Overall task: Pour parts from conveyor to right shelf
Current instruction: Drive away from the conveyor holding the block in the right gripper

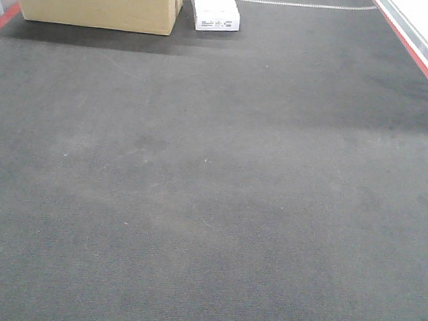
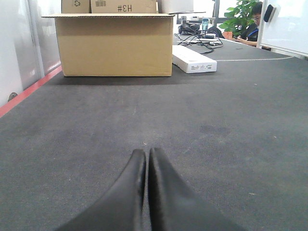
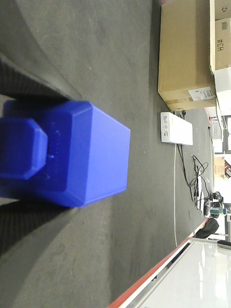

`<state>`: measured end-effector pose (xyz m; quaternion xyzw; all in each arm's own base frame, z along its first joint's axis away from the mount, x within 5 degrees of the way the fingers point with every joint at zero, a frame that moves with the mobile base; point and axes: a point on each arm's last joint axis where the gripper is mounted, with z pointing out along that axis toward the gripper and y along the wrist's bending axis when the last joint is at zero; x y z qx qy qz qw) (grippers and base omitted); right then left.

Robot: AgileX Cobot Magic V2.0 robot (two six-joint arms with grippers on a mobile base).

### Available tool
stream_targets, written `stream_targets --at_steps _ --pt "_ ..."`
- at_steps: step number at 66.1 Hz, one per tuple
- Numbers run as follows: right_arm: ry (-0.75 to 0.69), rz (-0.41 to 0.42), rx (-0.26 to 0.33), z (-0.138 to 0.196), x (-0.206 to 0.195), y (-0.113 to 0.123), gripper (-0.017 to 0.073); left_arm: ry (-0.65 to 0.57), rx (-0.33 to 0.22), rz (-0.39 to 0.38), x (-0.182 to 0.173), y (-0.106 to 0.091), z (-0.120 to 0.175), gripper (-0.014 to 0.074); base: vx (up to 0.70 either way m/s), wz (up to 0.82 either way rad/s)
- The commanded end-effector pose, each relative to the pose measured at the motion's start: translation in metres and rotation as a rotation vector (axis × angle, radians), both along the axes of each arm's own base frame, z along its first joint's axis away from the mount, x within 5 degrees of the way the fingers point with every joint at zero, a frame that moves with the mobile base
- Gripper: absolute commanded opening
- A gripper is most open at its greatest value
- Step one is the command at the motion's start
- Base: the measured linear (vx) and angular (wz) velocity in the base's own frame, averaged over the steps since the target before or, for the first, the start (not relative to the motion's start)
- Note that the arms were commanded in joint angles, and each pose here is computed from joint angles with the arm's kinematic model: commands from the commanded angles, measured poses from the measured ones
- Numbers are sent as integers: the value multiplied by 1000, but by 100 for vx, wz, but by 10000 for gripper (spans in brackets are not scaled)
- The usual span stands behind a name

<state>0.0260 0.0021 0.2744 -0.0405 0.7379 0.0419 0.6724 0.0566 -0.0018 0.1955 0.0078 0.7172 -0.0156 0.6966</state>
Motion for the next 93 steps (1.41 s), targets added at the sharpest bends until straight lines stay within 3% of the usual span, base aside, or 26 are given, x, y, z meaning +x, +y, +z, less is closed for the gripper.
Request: stream_targets --at_steps 1,53,93 --pt "-108 -5 -1 16 -1 0 -5 -110 -18 -1 -2 0 14 -6 0 0" --pt "-108 -5 -1 16 -1 0 -5 -110 -18 -1 -2 0 14 -6 -3 0" --pt "-108 -5 2 16 -1 0 -5 -110 -18 -1 -2 0 14 -6 -37 -4"
